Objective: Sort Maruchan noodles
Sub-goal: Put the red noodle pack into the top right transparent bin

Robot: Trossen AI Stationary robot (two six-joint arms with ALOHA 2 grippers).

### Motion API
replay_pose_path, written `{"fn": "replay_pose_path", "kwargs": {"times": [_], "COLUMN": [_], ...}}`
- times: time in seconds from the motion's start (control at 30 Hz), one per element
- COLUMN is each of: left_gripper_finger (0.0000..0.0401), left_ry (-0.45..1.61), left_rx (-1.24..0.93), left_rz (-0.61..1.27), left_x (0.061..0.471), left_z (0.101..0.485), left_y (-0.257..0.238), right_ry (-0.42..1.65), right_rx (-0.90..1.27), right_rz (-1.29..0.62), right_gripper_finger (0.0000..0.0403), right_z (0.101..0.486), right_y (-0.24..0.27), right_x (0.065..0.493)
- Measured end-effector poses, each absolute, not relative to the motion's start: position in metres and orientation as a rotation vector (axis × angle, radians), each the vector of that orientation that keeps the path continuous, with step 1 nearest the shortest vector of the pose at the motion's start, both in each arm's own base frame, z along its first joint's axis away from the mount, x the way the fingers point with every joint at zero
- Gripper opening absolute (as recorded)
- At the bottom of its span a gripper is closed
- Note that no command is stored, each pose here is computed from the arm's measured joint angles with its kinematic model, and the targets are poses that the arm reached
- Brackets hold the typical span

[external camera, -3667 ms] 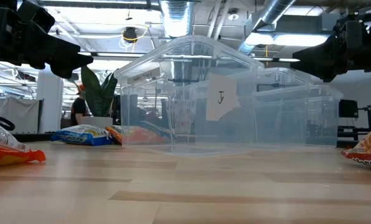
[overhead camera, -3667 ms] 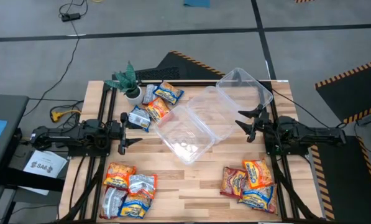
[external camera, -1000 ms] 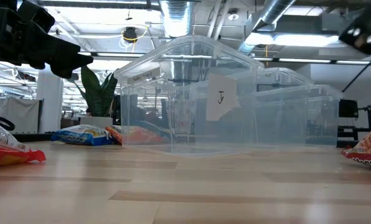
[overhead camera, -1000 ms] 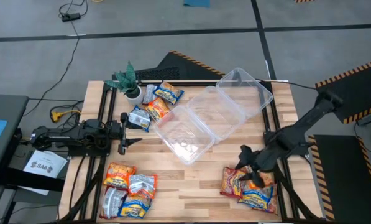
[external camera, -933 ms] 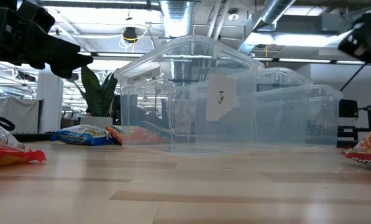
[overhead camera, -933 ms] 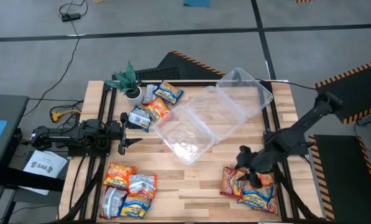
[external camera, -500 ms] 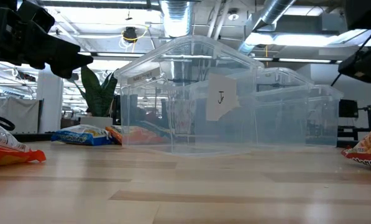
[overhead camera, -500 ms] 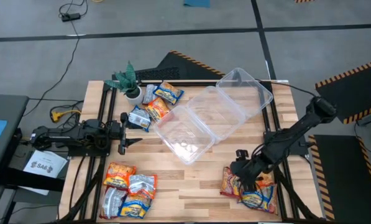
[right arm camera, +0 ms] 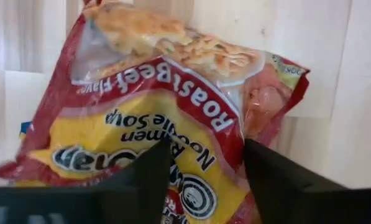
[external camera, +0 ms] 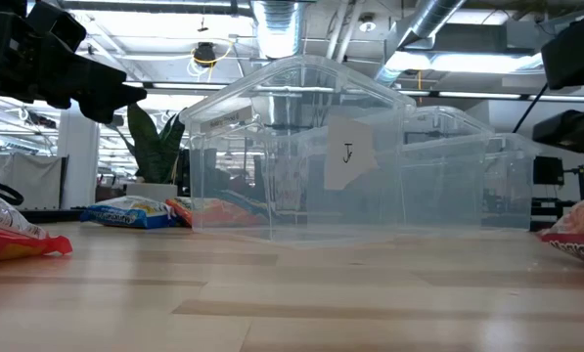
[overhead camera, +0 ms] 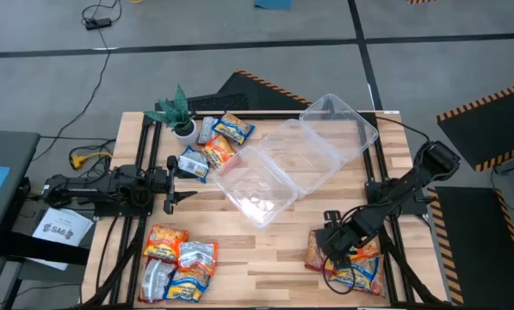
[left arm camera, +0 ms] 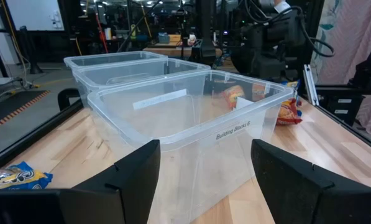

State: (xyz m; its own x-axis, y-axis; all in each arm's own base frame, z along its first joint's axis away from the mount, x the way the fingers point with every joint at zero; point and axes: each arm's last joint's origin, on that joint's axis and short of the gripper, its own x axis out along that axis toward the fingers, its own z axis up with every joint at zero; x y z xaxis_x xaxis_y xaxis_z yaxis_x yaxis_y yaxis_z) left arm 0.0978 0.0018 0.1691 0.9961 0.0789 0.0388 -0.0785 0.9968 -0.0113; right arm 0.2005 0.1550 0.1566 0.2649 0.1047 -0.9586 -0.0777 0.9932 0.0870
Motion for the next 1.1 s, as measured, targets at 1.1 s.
{"fn": "replay_pose_path", "kwargs": {"times": [1.1], "left_gripper_finger": [0.0238], "left_ry": [-0.04], "left_rx": [-0.01], "left_rz": [0.079], "left_x": [0.098], "left_z": [0.169], "left_y": [0.002], "right_ry": [0.45], "right_rx": [-0.161], "right_rz": [-0.872], "right_gripper_finger": [0.0012], "right_z": [0.326], "right_y": [-0.005], "right_x": [0.174]}}
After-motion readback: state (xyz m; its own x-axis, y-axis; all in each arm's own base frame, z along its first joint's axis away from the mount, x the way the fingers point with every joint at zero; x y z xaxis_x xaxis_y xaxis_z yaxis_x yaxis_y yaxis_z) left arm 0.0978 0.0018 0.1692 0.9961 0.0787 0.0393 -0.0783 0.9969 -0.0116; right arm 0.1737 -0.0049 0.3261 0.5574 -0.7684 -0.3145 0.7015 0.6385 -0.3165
